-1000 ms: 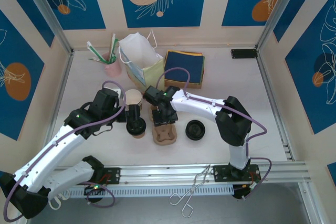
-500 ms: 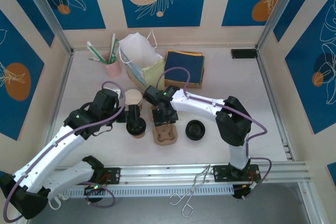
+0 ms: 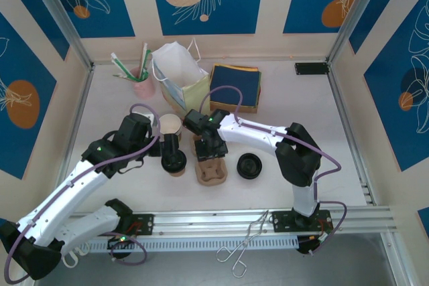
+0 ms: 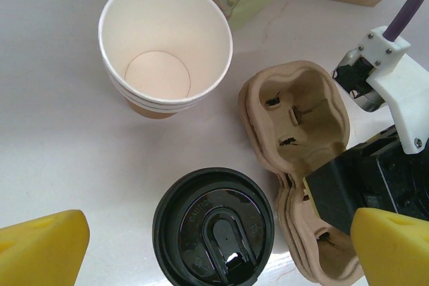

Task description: Pack the takeout coffee

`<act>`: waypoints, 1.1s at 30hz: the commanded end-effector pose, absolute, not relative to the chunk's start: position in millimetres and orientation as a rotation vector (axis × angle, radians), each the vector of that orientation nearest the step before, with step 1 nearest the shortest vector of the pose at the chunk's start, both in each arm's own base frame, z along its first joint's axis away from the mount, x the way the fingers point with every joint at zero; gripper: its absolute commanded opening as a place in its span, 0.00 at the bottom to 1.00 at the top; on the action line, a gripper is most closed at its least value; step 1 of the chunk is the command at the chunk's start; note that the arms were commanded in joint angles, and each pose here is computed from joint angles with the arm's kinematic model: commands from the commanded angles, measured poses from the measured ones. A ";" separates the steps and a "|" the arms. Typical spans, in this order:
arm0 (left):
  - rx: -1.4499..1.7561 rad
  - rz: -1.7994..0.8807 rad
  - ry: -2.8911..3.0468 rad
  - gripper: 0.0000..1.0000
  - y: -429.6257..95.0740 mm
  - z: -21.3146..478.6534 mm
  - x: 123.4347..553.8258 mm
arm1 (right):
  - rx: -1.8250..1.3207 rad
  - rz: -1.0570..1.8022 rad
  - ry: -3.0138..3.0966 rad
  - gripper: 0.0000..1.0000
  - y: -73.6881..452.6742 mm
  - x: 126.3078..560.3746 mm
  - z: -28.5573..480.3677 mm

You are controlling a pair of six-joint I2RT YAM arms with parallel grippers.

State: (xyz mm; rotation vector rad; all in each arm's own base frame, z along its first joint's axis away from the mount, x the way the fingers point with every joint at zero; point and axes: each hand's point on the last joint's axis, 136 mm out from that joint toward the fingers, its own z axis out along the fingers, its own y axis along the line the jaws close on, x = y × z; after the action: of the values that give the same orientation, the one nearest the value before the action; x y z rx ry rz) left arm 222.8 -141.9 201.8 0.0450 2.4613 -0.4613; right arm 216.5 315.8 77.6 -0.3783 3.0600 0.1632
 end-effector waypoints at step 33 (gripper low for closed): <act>0.036 -0.482 2.477 1.00 -141.7 197.8 220.6 | -0.385 0.174 3.039 0.41 313.5 215.5 98.8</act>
State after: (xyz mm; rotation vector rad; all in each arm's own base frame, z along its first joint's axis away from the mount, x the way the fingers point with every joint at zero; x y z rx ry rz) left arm 222.7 -142.1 201.8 0.0456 2.4616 -0.4626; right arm 216.6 315.2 76.5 -0.3850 3.0656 0.1467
